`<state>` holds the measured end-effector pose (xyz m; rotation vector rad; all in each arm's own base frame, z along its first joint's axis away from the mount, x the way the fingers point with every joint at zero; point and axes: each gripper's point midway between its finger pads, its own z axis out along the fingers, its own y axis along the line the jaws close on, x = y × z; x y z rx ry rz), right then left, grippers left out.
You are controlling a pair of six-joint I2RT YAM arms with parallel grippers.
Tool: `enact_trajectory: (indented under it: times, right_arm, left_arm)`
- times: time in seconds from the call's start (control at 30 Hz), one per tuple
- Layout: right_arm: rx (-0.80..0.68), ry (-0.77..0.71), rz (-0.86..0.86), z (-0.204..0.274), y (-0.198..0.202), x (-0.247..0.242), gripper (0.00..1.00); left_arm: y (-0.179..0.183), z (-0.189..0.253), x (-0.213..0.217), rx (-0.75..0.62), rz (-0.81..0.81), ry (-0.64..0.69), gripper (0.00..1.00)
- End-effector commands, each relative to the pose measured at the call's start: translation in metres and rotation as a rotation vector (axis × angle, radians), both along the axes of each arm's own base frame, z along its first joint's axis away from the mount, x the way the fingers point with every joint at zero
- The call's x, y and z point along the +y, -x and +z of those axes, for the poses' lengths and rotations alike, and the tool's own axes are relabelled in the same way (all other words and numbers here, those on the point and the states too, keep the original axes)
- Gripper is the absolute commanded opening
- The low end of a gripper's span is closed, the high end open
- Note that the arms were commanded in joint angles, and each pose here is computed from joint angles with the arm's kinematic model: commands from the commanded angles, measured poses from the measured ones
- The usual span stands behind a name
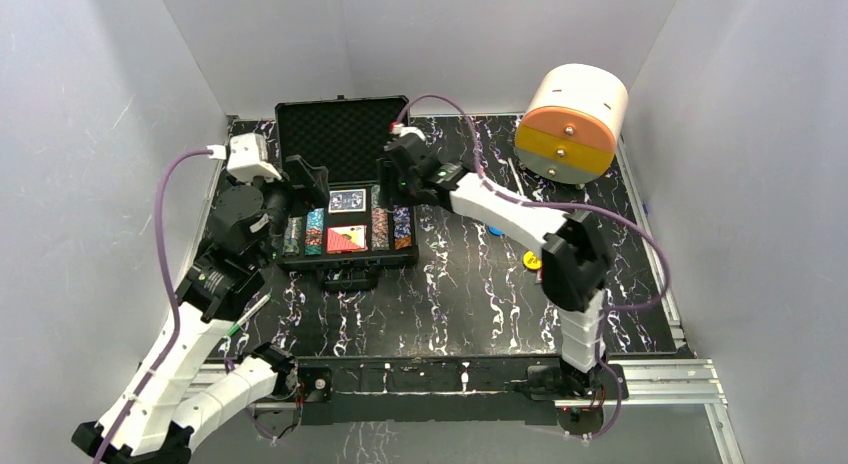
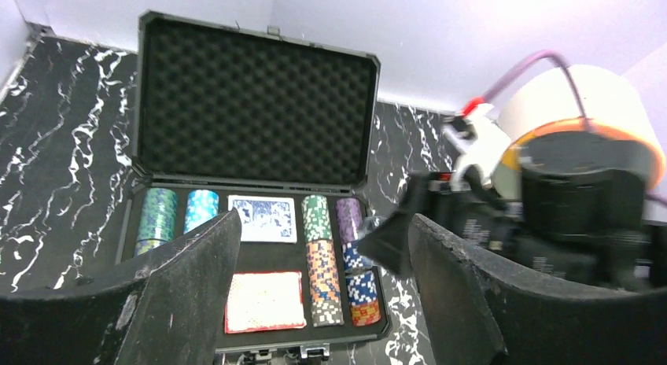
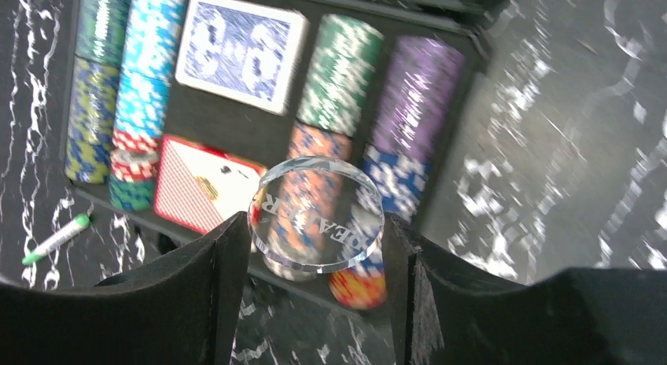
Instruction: Pack up texas hold em set
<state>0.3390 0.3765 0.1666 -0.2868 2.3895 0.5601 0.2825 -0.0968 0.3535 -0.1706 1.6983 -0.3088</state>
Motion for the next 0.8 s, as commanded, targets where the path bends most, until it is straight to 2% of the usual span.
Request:
enact_trajectory:
  times: [0.0, 0.27, 0.6, 0.7, 0.77]
  right_arm:
    - [-0.083, -0.042, 0.001, 0.009, -0.026, 0.056, 0.56]
    - [-0.200, -0.032, 0.072, -0.001, -0.056, 0.119, 0.57]
    - [-0.233, -0.002, 0.141, -0.032, -0.068, 0.139, 0.60]
    - [-0.217, 0.001, 0.174, -0.044, -0.065, 0.144, 0.66]
    - [-0.218, -0.007, 0.190, -0.044, -0.064, 0.148, 0.77]
  left_arm:
    - [0.012, 0.028, 0.022, -0.067, 0.073, 0.004, 0.77]
    - [0.014, 0.026, 0.027, -0.049, 0.083, -0.032, 0.78]
    - [0.012, 0.012, 0.022, -0.013, 0.069, -0.035, 0.79]
    - [0.011, 0.009, 0.022, -0.004, 0.070, -0.044, 0.79]
    - [0.009, 0.007, 0.022, 0.003, 0.072, -0.049, 0.79]
